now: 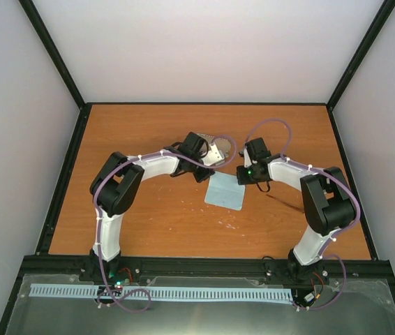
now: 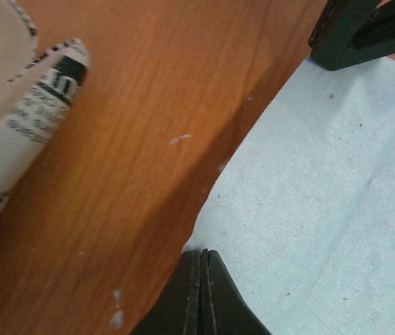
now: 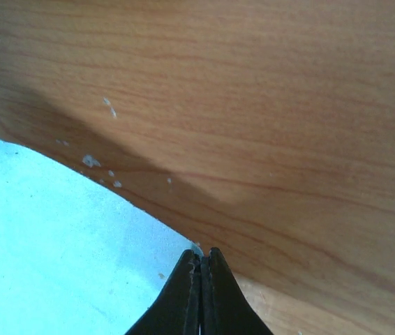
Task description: Organize the sunglasses
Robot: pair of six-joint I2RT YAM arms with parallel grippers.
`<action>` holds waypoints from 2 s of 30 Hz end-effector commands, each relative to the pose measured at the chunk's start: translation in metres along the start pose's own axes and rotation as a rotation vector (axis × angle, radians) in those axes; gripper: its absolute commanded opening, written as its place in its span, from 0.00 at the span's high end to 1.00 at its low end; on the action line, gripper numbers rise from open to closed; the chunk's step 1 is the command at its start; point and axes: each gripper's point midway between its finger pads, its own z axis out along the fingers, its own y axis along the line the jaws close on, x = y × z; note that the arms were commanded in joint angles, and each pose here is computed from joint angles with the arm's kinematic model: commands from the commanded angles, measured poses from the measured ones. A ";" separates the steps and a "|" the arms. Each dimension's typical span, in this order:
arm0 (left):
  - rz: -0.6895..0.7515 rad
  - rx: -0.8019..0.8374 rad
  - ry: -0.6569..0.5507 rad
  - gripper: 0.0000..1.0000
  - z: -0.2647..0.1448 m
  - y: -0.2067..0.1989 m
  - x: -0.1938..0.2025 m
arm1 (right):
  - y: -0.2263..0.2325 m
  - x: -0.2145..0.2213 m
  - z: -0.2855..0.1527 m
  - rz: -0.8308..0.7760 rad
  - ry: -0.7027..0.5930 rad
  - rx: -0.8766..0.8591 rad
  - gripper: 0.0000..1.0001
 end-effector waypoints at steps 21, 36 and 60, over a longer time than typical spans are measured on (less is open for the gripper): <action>0.054 -0.064 -0.135 0.92 -0.016 0.011 -0.017 | 0.026 0.008 -0.013 -0.078 -0.009 -0.168 0.97; 0.045 -0.080 -0.100 0.57 0.003 0.021 -0.009 | 0.025 0.008 -0.015 -0.077 -0.008 -0.161 0.97; 0.017 0.015 -0.076 0.78 0.022 0.018 -0.001 | 0.026 0.008 -0.018 -0.078 -0.005 -0.160 0.97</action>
